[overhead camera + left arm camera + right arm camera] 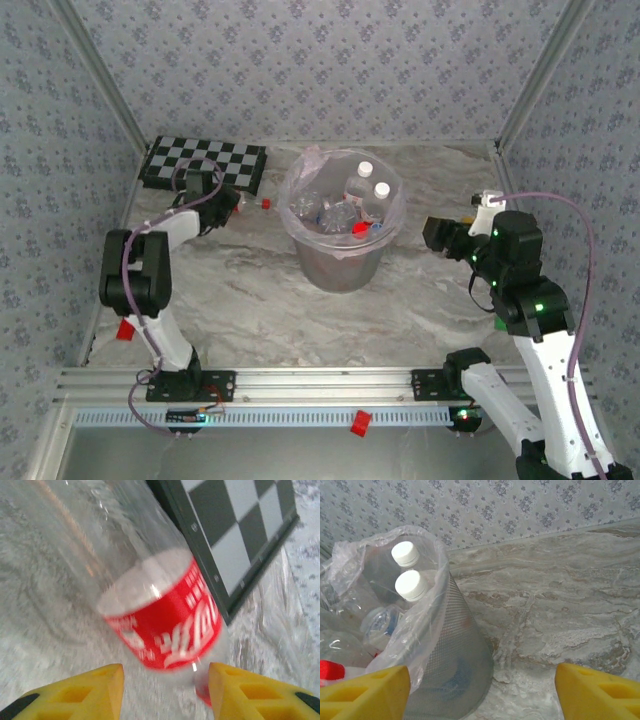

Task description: Put the plastic bottles in the bin

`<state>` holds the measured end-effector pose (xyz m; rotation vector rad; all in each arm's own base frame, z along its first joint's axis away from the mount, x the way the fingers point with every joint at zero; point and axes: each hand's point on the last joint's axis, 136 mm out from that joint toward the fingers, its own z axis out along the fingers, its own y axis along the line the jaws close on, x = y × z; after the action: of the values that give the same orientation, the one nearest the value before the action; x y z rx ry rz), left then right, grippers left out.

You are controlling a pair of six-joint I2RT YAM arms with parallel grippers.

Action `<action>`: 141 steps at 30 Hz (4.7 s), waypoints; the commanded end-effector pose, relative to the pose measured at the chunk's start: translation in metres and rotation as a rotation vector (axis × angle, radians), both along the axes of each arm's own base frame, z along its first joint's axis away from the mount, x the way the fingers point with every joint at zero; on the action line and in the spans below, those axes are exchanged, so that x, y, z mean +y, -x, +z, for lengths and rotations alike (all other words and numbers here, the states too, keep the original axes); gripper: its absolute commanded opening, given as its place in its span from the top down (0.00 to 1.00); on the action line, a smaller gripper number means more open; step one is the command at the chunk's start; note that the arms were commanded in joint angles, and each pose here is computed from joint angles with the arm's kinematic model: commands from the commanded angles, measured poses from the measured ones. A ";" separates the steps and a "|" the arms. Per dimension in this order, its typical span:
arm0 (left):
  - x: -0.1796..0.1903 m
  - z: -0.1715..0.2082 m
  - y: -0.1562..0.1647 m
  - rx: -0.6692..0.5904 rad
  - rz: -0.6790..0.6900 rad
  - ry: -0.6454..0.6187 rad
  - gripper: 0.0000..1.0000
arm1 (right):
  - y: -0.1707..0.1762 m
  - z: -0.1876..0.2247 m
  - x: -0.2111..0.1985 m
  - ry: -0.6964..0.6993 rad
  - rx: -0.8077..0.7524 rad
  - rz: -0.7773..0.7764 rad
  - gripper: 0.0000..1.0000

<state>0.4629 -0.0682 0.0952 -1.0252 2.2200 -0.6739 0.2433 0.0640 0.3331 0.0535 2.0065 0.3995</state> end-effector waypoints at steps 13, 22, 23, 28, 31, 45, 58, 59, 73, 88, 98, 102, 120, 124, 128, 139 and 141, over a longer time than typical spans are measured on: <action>0.012 0.062 0.064 -0.124 0.009 -0.117 0.13 | -0.042 0.037 0.042 -0.170 -0.094 0.104 0.26; 0.008 0.007 -0.017 -0.070 0.119 0.130 0.01 | -0.008 0.026 0.012 -0.068 -0.060 0.004 0.26; 0.006 0.004 -0.024 -0.078 0.115 0.134 0.01 | -0.006 0.025 0.010 -0.061 -0.058 0.000 0.26; 0.005 -0.014 -0.049 -0.078 0.152 0.143 0.01 | -0.007 0.012 0.007 -0.034 -0.024 -0.011 0.26; 0.010 -0.028 -0.054 -0.052 0.181 0.132 0.01 | -0.010 0.007 0.008 -0.033 -0.011 -0.006 0.26; 0.014 -0.024 -0.052 -0.068 0.157 0.093 0.44 | -0.007 0.004 0.006 -0.025 -0.001 -0.011 0.26; -0.011 0.122 0.050 -0.306 -0.225 -0.275 0.54 | -0.028 0.044 0.041 -0.132 -0.079 0.136 0.26; -0.021 0.131 0.060 -0.335 -0.301 -0.309 0.54 | -0.030 0.059 0.050 -0.157 -0.101 0.180 0.26; -0.049 0.227 0.224 -0.729 -0.750 -0.576 0.65 | -0.008 0.133 0.254 -0.182 -0.141 0.899 0.25; -0.113 0.260 0.279 -0.981 -1.074 -0.335 0.69 | -0.002 0.130 0.329 -0.178 -0.096 1.057 0.01; -0.132 0.255 0.278 -0.978 -1.145 -0.316 0.70 | -0.002 0.124 0.348 -0.190 -0.056 1.121 0.21; -0.135 0.255 0.274 -0.974 -1.152 -0.337 0.71 | 0.002 0.123 0.348 -0.196 -0.041 1.146 0.20; -0.130 0.273 0.252 -0.959 -1.027 -0.353 0.06 | -0.012 0.175 0.299 -0.136 -0.237 1.004 0.72; -0.117 0.287 0.245 -0.964 -0.899 -0.347 0.01 | -0.012 0.233 0.255 -0.142 -0.473 0.888 0.82; -0.090 0.271 0.204 -0.798 -0.662 -0.404 0.01 | -0.018 0.262 0.212 -0.136 -0.592 0.750 0.91; -0.127 0.240 0.146 -0.664 -0.603 -0.260 0.01 | -0.086 0.239 0.148 -0.068 -0.632 0.434 1.00; -0.127 0.234 0.141 -0.650 -0.575 -0.250 0.01 | -0.098 0.227 0.153 -0.048 -0.606 0.438 1.00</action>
<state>0.3150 -0.1987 0.3034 0.0971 2.0190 -0.7643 0.3100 0.2112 0.5814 -0.4540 1.3550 0.7010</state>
